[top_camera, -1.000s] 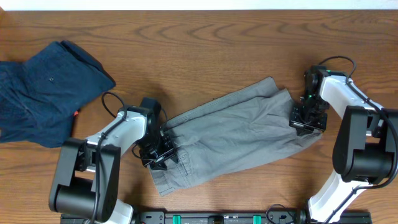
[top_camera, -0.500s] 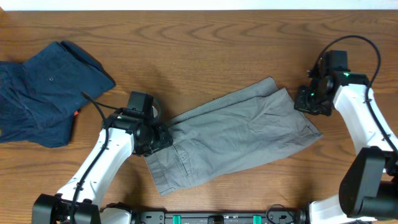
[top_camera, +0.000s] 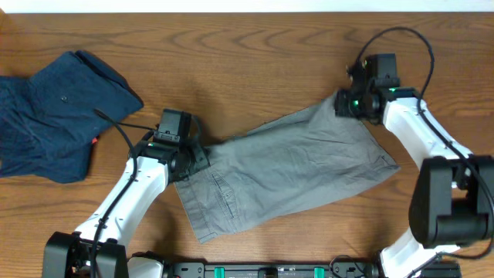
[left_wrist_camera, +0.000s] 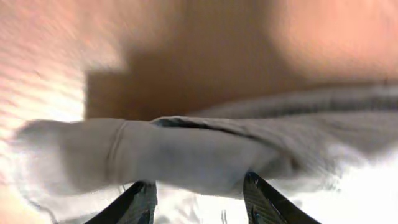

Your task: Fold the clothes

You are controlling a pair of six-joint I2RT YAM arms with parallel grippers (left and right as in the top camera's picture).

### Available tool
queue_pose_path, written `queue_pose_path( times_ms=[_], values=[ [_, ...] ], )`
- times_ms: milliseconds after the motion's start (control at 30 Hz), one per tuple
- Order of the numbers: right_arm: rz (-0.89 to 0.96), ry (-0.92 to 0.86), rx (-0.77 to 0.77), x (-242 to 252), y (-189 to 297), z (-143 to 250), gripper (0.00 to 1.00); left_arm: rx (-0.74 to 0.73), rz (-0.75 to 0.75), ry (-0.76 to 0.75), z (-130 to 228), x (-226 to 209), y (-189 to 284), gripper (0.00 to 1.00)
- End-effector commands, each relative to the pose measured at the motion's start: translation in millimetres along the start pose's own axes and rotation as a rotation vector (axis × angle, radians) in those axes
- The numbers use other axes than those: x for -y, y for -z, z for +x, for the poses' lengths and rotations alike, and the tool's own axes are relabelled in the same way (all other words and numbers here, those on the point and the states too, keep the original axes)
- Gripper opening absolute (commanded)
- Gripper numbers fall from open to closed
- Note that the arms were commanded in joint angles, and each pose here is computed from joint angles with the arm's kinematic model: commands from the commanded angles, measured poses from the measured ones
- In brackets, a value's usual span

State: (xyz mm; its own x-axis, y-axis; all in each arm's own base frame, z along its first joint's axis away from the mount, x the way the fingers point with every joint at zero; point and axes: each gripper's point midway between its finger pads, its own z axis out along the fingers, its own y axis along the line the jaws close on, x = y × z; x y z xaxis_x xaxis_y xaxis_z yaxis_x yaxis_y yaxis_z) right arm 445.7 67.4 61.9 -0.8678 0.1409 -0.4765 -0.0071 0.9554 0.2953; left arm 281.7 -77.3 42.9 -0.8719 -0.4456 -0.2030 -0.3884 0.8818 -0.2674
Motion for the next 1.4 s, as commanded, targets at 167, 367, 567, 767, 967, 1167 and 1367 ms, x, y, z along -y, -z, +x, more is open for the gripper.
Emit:
queue_pose_path(
  times_ms=[167,367,567,767,967,1167,1367],
  values=[
    [-0.040,-0.064,0.071,-6,-16,-18,0.20,0.065,-0.046,0.089,-13,-9,-1,0.53],
    [0.018,-0.035,0.024,7,19,-8,0.26,-0.030,0.009,0.116,6,-6,15,0.61],
    [0.136,-0.029,-0.075,29,59,20,0.35,-0.072,-0.064,0.161,23,-32,35,0.87],
    [0.180,-0.049,-0.206,37,66,52,0.47,-0.164,-0.137,0.224,52,-53,21,0.99],
    [0.183,-0.052,-0.225,37,67,57,0.50,-0.211,-0.189,0.337,70,-66,8,0.98],
    [0.183,-0.054,-0.228,37,67,58,0.50,-0.228,-0.137,0.340,73,-60,-5,0.98],
    [0.185,-0.056,-0.240,38,68,60,0.50,-0.283,-0.042,0.353,88,-50,-22,0.98]
  ],
)
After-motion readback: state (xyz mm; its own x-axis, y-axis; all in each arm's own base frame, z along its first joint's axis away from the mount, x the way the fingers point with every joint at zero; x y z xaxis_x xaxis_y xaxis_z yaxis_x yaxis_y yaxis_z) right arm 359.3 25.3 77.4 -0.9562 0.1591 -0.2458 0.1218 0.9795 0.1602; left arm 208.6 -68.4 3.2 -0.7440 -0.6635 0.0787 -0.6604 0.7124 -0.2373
